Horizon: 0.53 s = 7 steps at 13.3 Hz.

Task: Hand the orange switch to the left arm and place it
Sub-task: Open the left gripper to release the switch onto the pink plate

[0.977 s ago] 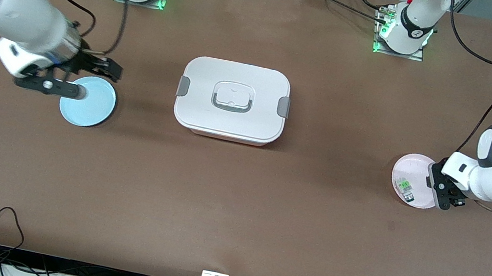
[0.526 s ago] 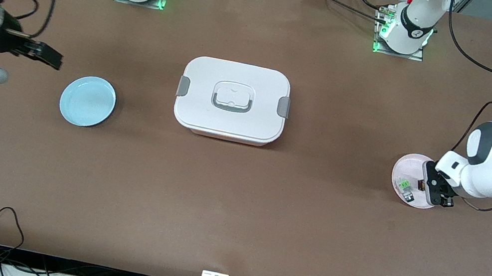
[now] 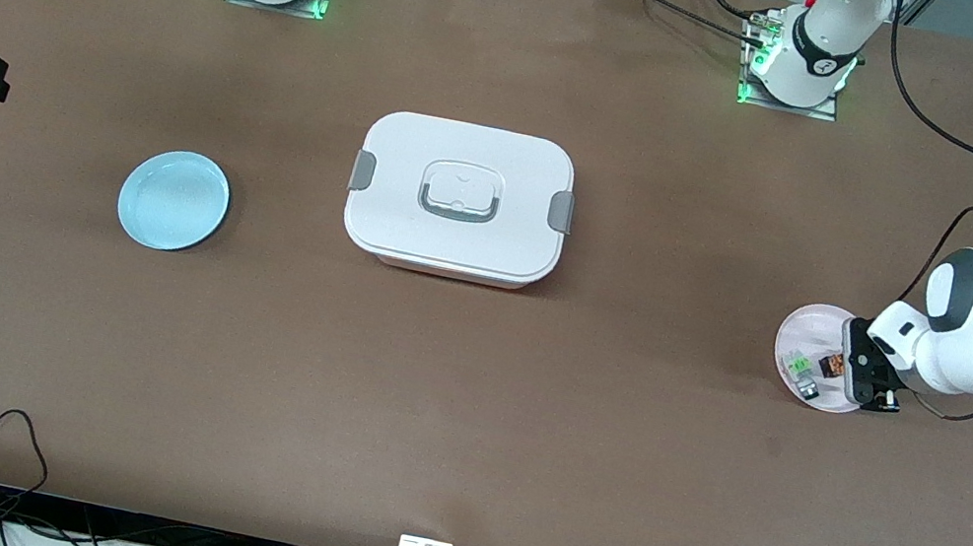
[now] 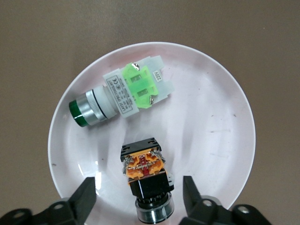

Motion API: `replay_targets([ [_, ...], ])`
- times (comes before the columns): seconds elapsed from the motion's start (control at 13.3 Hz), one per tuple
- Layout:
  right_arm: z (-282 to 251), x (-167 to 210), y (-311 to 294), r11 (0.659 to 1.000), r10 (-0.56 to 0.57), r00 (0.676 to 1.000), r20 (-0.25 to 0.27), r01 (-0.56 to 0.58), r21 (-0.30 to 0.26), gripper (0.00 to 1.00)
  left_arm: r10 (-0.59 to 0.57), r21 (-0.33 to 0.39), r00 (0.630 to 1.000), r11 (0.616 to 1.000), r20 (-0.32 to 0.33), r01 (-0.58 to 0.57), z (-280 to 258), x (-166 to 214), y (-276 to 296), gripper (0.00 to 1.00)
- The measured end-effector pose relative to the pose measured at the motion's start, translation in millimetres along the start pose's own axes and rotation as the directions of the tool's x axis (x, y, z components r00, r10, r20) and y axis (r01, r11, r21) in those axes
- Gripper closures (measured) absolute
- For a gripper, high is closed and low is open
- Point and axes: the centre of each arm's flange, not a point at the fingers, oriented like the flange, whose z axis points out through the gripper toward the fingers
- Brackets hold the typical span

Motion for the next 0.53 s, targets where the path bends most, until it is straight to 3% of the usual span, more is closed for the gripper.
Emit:
replay_targets([
  [0.08, 1, -3, -1, 1.000, -0.001, 1.000, 0.004, 0.001, 0.001, 0.00, 0.003, -0.004, 1.000, 1.000, 0.003, -0.003, -5, 1, -1, 0.01],
  [0.23, 5, -6, -3, 1.000, -0.005, 1.000, 0.014, 0.005, 0.012, 0.00, 0.016, -0.010, 1.000, 1.000, 0.012, -0.016, -26, 9, -1, 0.00],
  [0.53, 12, -27, 3, 0.998, 0.036, 0.999, 0.010, -0.036, 0.047, 0.00, -0.017, -0.099, 0.998, 0.995, 0.068, 0.024, -104, 33, 2, 0.00],
])
